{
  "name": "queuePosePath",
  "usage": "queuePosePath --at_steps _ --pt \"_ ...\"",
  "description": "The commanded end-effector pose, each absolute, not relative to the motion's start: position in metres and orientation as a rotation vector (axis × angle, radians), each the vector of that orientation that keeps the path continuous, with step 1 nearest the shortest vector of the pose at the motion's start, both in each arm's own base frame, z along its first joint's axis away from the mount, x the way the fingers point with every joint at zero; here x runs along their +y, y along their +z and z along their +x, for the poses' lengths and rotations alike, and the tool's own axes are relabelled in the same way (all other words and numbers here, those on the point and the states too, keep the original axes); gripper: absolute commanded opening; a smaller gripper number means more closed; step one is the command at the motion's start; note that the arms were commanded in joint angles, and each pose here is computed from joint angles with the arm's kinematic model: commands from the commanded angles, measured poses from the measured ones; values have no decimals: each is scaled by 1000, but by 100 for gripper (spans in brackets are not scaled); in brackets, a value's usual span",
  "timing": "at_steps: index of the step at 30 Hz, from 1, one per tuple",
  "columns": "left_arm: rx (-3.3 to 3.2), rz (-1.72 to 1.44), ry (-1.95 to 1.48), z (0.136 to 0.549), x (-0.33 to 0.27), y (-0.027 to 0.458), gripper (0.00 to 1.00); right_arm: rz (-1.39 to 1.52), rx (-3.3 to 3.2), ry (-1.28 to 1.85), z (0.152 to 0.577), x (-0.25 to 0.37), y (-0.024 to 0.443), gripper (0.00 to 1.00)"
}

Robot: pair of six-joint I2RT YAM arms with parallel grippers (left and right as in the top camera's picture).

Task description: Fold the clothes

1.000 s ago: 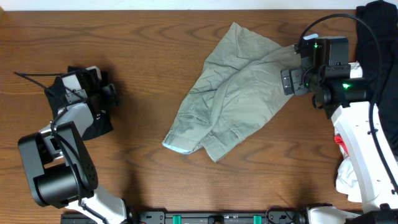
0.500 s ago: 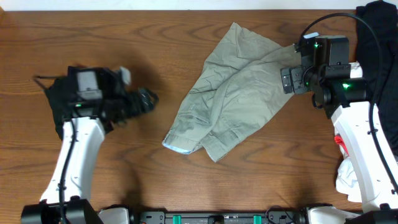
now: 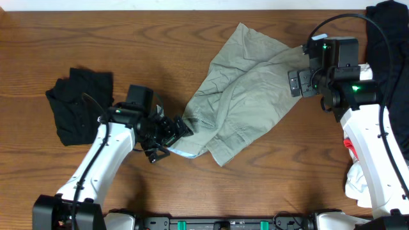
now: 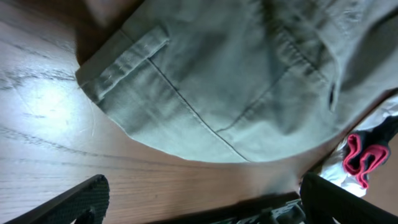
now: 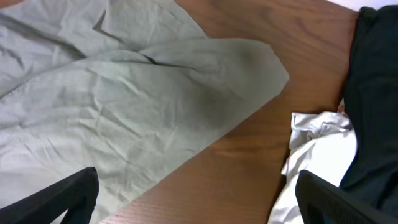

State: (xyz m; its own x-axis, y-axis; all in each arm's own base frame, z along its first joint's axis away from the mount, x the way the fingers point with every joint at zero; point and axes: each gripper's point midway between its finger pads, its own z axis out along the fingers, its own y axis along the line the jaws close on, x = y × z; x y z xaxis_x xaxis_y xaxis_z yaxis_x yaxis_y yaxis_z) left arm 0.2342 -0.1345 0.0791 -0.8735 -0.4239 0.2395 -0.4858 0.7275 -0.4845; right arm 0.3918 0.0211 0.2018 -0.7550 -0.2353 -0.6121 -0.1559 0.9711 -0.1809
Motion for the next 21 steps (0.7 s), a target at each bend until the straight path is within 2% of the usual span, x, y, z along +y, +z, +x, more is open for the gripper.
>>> queuePosePath --at_steps 1,17,20,21 --pt "-2720 892 813 227 -136 67 98 -246 2448 -146 392 19 201 99" --pt "-2802 1025 909 263 -136 40 100 -258 2447 -151 391 19 201 99" --pt "-2814 1024 919 272 -137 33 96 -259 2448 -151 391 19 201 97" --pt "-2826 1023 928 277 -137 31 90 -258 2450 -151 391 19 201 96"
